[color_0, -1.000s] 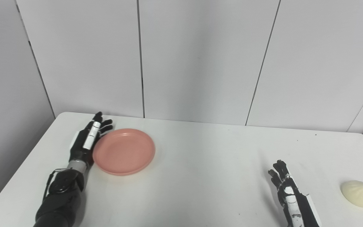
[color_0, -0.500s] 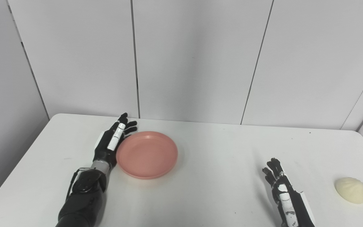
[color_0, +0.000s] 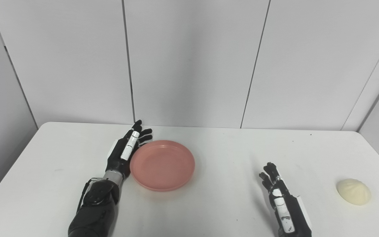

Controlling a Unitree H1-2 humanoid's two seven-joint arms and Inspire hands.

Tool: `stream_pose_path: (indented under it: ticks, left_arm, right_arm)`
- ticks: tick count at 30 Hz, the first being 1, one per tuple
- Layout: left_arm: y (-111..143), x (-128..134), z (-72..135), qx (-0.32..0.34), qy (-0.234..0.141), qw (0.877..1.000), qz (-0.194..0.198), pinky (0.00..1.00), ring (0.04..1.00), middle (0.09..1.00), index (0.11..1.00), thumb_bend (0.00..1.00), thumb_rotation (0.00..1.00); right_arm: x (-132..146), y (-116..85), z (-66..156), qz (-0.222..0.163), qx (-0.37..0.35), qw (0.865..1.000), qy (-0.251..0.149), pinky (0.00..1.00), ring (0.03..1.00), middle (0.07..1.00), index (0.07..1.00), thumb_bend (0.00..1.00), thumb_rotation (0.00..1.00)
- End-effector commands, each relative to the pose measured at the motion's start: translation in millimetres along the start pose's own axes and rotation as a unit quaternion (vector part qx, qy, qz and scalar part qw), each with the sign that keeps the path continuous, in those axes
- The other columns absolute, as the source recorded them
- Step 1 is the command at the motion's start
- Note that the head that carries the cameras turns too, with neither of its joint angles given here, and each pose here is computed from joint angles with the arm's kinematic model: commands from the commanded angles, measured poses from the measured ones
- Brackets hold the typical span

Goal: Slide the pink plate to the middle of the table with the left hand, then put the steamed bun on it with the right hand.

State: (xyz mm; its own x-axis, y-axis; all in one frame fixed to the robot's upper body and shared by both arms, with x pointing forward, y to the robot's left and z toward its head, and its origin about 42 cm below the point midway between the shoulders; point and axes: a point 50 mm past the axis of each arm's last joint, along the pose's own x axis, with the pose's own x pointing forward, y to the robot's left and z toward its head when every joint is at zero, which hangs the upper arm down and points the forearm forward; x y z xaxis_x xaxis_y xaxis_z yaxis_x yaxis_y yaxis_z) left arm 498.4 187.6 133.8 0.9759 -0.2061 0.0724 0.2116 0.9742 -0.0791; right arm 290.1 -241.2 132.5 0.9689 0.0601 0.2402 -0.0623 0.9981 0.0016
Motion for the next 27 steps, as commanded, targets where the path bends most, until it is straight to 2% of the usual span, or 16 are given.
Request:
stream_pose_path:
  ticks: [1, 9, 14, 27]
  left_arm:
    - [-12.0, 7.1, 5.8, 0.000, 0.004, 1.000, -0.024, 0.76, 0.796, 0.796, 0.915, 0.77, 0.79]
    - [-30.0, 5.4, 3.6, -0.025, 0.007, 0.999, -0.047, 0.80, 0.815, 0.806, 0.924, 0.83, 0.78]
    - [-42.9, 4.4, 3.8, -0.038, 0.007, 0.997, -0.065, 0.83, 0.840, 0.812, 0.937, 0.87, 0.76]
    - [-64.8, 3.5, 7.4, -0.042, 0.006, 0.994, -0.101, 0.84, 0.850, 0.829, 0.936, 0.82, 0.78]
  right_arm:
    - [-9.6, 9.0, -11.0, -0.003, 0.014, 1.000, 0.027, 0.97, 0.928, 0.957, 0.955, 0.79, 0.91]
    - [-9.2, 16.7, -9.5, 0.000, 0.010, 0.999, 0.030, 0.97, 0.937, 0.962, 0.958, 0.74, 0.91]
    - [-9.3, 21.5, -8.3, 0.001, 0.006, 1.000, 0.031, 0.98, 0.941, 0.965, 0.963, 0.75, 0.91]
    - [-7.8, 31.5, -6.2, 0.004, -0.002, 0.999, 0.033, 0.97, 0.945, 0.966, 0.971, 0.75, 0.91]
